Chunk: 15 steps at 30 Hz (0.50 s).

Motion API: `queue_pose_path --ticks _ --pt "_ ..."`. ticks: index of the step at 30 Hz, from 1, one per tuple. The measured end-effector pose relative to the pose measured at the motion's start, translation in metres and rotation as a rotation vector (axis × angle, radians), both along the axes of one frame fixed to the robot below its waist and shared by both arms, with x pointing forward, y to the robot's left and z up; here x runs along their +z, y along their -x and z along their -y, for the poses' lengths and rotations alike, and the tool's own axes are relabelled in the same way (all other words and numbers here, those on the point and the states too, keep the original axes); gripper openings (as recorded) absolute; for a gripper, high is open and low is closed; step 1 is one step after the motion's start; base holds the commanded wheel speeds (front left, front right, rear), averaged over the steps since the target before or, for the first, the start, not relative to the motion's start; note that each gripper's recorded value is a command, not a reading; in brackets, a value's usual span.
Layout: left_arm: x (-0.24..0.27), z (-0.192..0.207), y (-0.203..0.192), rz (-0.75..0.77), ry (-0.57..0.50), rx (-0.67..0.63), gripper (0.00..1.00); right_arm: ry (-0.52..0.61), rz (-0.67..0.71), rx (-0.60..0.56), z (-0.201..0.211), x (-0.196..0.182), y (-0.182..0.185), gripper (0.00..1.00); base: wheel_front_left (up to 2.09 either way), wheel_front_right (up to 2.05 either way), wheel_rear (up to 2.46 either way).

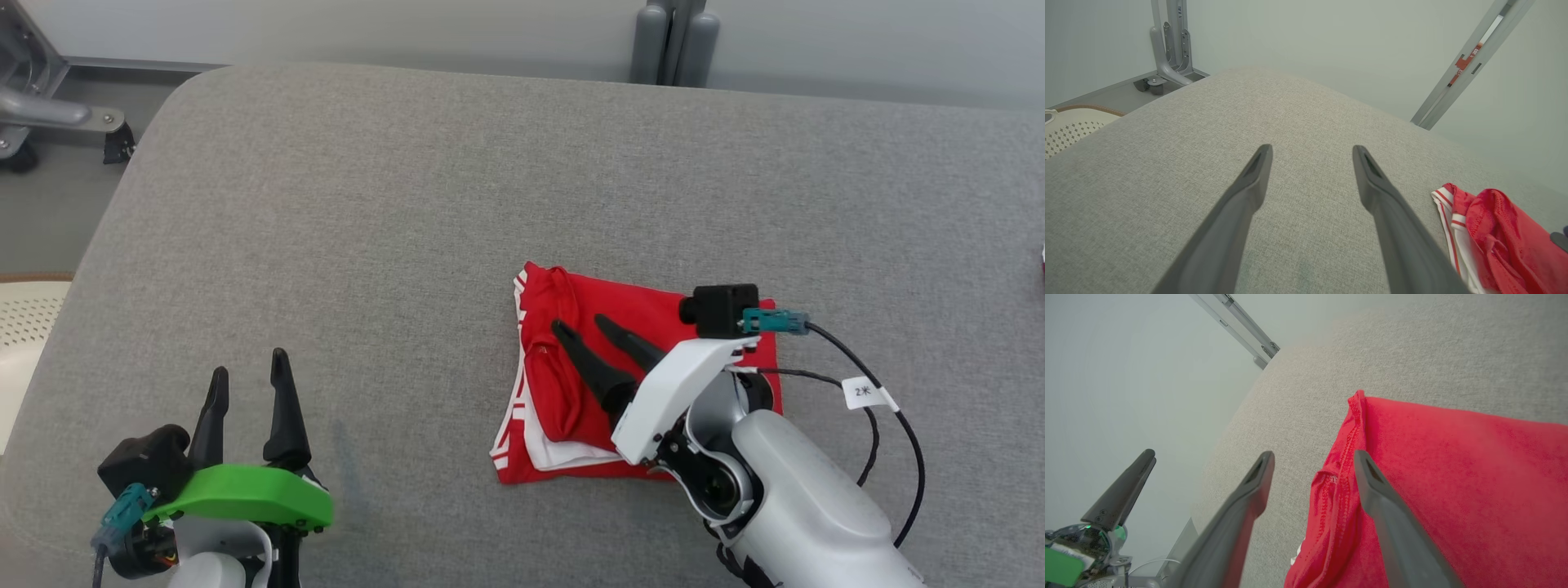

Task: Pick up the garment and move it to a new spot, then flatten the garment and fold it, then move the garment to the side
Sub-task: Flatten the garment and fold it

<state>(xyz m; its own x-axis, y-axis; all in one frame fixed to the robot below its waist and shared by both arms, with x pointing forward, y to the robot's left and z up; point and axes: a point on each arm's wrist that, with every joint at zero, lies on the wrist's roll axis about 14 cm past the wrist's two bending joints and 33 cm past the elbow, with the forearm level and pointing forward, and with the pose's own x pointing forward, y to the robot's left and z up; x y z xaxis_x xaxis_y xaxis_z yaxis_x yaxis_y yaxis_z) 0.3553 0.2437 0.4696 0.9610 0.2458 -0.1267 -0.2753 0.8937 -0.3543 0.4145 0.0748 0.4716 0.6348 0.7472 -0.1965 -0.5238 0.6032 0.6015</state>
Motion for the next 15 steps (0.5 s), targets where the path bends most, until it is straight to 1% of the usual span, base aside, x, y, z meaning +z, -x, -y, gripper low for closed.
queue_pose_path --ticks 3,5,9,12,13,15 --pt "0.001 0.006 -0.003 0.004 0.003 -0.020 1.00 -0.024 0.047 -0.067 0.015 0.012 -0.010 1.00 0.00 0.00 0.00" --pt "0.001 0.010 -0.005 0.006 0.005 -0.033 1.00 -0.018 0.083 -0.117 0.030 0.017 -0.016 1.00 0.00 0.00 0.00" --pt "0.001 0.017 -0.008 0.007 0.007 -0.054 1.00 0.045 0.185 -0.204 0.063 0.022 -0.025 1.00 0.00 0.00 0.00" --pt "0.001 0.020 -0.010 0.007 0.008 -0.065 1.00 0.088 0.205 -0.214 0.070 0.018 -0.020 1.00 0.00 0.00 0.00" --pt "0.001 0.021 -0.010 0.006 0.008 -0.067 1.00 0.099 0.205 -0.207 0.070 0.015 -0.016 0.78 0.00 0.00 0.00" --pt "0.000 0.021 -0.010 0.002 0.010 -0.069 1.00 0.122 0.199 -0.177 0.064 0.008 -0.008 0.39 0.00 0.00 0.00"
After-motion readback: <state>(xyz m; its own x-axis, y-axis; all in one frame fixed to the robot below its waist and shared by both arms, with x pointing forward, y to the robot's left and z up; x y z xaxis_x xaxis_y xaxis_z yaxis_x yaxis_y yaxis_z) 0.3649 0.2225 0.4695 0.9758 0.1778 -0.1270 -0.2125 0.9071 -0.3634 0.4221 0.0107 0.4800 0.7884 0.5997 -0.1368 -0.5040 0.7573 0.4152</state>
